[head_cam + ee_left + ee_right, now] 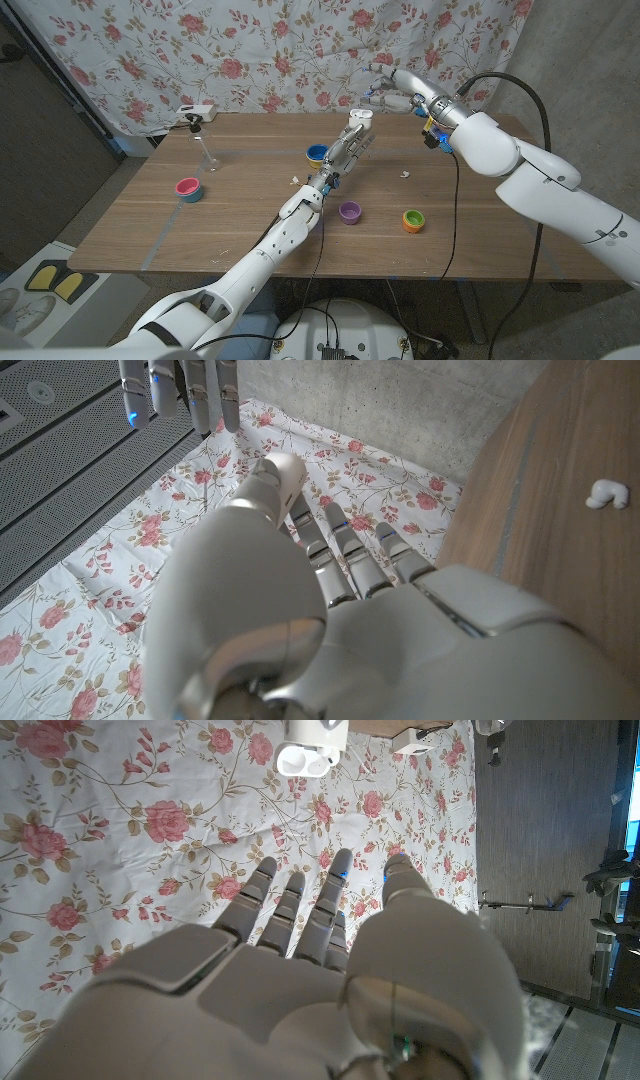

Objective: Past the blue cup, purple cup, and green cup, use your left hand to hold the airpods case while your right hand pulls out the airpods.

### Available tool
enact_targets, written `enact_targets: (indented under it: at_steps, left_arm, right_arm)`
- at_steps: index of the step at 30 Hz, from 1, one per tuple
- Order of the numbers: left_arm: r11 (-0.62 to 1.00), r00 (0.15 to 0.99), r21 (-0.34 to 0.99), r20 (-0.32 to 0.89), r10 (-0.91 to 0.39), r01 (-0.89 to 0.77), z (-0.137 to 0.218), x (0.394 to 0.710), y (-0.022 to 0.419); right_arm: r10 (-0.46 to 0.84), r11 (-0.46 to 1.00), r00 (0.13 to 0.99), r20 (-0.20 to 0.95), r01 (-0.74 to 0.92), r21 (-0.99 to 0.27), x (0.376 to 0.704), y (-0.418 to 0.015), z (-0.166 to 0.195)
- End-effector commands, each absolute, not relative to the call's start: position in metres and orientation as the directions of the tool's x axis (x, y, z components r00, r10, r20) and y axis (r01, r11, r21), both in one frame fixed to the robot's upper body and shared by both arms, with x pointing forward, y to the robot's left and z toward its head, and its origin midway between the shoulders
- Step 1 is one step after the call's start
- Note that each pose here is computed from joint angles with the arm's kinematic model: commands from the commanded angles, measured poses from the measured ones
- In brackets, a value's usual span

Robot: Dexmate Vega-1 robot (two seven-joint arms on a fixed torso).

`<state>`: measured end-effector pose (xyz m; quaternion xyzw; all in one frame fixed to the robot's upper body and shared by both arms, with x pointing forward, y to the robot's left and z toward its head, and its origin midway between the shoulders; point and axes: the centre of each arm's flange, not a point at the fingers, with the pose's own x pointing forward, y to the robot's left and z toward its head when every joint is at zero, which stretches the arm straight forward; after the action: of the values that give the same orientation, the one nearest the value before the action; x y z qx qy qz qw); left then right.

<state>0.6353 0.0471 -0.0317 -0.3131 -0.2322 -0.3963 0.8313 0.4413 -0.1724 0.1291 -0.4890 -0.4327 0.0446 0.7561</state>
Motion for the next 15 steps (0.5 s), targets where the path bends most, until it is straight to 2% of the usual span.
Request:
enact_targets:
  at_steps: [1,15]
  left_arm:
    - [0.495,0.574,-0.327,0.642,-0.509,0.805,-0.0261,0.6331,0.0491]
    - [0.519,0.579,-0.311,0.640,-0.505,0.796,-0.0239,0.6370,0.0508]
  right_arm:
    - [0.459,0.443,0.697,0.551,0.358,-0.822,0.4500,-0.1645,0.1337]
    - [0.467,0.386,0.732,0.496,0.335,-0.859,0.4574,-0.1557,0.1383]
